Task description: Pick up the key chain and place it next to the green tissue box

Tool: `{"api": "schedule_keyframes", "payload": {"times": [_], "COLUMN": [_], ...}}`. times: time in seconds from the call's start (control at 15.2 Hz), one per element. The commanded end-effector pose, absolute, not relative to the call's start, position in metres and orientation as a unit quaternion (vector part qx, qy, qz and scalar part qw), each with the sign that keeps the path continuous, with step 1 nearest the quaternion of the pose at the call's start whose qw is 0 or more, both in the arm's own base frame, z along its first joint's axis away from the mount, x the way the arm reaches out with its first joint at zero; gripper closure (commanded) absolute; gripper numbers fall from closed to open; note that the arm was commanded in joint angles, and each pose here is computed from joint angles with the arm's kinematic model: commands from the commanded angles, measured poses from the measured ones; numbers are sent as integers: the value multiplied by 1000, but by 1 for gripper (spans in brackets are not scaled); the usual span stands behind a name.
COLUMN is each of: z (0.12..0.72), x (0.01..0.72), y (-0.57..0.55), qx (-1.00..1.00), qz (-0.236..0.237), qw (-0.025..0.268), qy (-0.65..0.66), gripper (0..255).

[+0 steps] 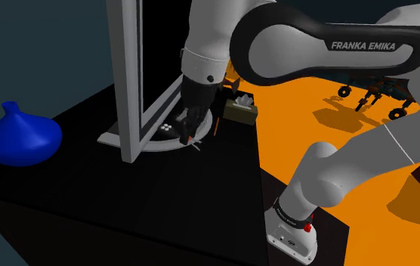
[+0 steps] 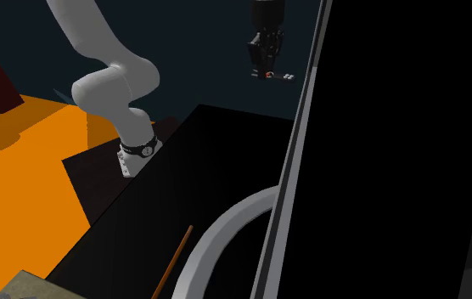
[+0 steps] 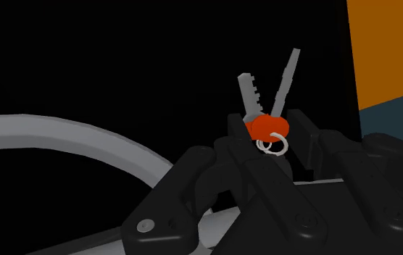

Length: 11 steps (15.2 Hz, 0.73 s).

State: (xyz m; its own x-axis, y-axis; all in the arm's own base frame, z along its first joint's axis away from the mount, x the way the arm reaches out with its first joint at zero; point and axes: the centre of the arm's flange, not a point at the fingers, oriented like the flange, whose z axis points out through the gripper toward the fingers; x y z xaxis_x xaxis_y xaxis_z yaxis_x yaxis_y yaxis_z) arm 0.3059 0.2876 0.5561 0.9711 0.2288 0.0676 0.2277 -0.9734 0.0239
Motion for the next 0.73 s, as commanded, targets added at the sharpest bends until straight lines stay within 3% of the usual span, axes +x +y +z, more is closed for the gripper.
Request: {"api": "schedule_keyframes", "payload": {"times": [0.0, 0.66], "z": [564, 564], "x": [306, 337], "y": [286, 158], "qx": [993, 993], "qz": [35, 35], "qw": [8, 8], "qy": [115, 115], "gripper": [255, 255]}}
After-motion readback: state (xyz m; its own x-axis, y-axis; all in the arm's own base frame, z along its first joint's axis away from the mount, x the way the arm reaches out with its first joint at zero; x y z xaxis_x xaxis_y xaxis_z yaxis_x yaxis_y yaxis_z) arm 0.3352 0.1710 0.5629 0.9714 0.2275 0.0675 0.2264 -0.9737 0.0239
